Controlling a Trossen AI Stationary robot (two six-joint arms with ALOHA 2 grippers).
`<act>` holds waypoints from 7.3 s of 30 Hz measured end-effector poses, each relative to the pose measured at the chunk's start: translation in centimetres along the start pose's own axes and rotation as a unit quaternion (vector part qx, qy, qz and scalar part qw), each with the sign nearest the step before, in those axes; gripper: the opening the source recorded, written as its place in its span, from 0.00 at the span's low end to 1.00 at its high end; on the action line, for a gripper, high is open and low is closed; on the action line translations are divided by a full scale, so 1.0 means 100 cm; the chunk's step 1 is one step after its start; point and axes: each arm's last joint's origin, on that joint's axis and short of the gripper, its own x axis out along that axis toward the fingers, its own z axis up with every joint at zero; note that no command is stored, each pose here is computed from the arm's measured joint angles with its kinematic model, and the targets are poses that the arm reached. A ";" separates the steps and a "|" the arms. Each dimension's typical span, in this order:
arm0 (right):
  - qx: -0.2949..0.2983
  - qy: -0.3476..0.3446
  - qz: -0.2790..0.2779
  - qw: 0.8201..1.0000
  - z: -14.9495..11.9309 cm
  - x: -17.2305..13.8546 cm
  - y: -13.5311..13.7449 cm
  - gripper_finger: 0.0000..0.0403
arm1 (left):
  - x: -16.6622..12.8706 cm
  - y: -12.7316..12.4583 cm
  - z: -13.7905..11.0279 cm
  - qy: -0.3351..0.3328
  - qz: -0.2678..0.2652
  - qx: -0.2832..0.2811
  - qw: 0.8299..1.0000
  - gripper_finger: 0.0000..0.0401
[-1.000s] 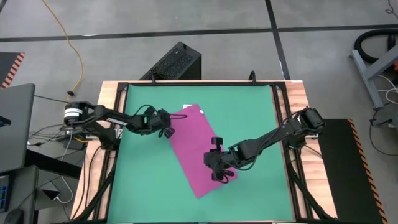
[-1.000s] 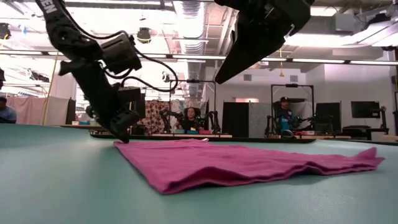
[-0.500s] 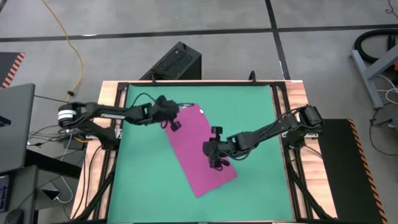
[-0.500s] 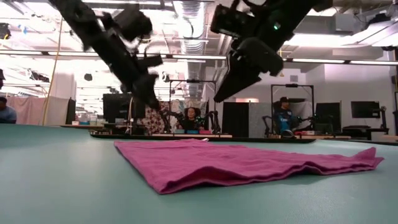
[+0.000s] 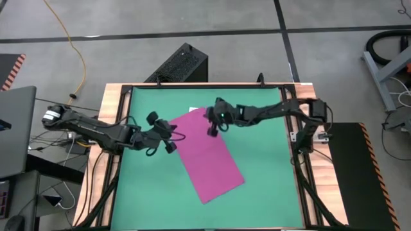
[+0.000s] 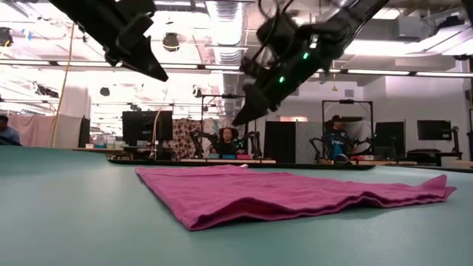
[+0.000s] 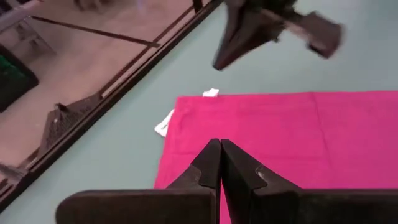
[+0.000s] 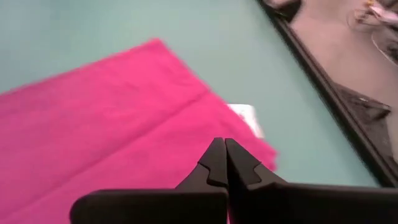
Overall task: Roll towel into tight, uniform cylinder
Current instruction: Roll the pink towel
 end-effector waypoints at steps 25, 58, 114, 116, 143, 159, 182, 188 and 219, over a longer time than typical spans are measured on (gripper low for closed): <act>0.067 0.192 0.038 0.978 0.000 0.081 -0.050 0.00 | 0.002 -0.001 -0.014 0.052 0.010 0.002 0.999 0.00; 0.066 0.351 -0.078 0.931 -0.008 0.044 -0.045 0.08 | 0.004 0.000 -0.030 0.083 -0.011 0.065 0.994 0.00; -0.146 0.049 0.033 0.987 0.051 -0.175 0.168 0.05 | 0.005 -0.092 -0.066 0.098 -0.127 0.190 0.969 0.00; -0.139 0.012 0.065 0.988 0.037 -0.170 0.184 0.05 | -0.005 -0.092 -0.064 0.091 -0.138 0.181 0.970 0.00; -0.043 0.082 0.196 0.976 -0.068 -0.056 0.231 0.02 | -0.052 -0.090 -0.066 0.080 -0.159 0.120 0.977 0.00; -0.069 0.071 0.148 0.984 -0.039 -0.118 0.215 0.05 | -0.037 -0.115 -0.082 0.059 -0.170 0.195 0.964 0.00; -0.181 0.045 0.211 0.959 -0.074 -0.089 0.256 0.61 | -0.057 -0.114 -0.085 0.073 -0.220 0.230 0.945 0.22; -0.172 0.055 0.177 0.967 -0.081 -0.081 0.255 0.59 | -0.057 -0.114 -0.085 0.075 -0.219 0.225 0.947 0.25; -0.116 0.080 0.144 0.979 -0.079 -0.095 0.256 0.01 | -0.037 -0.106 -0.095 0.001 -0.186 0.221 0.957 0.25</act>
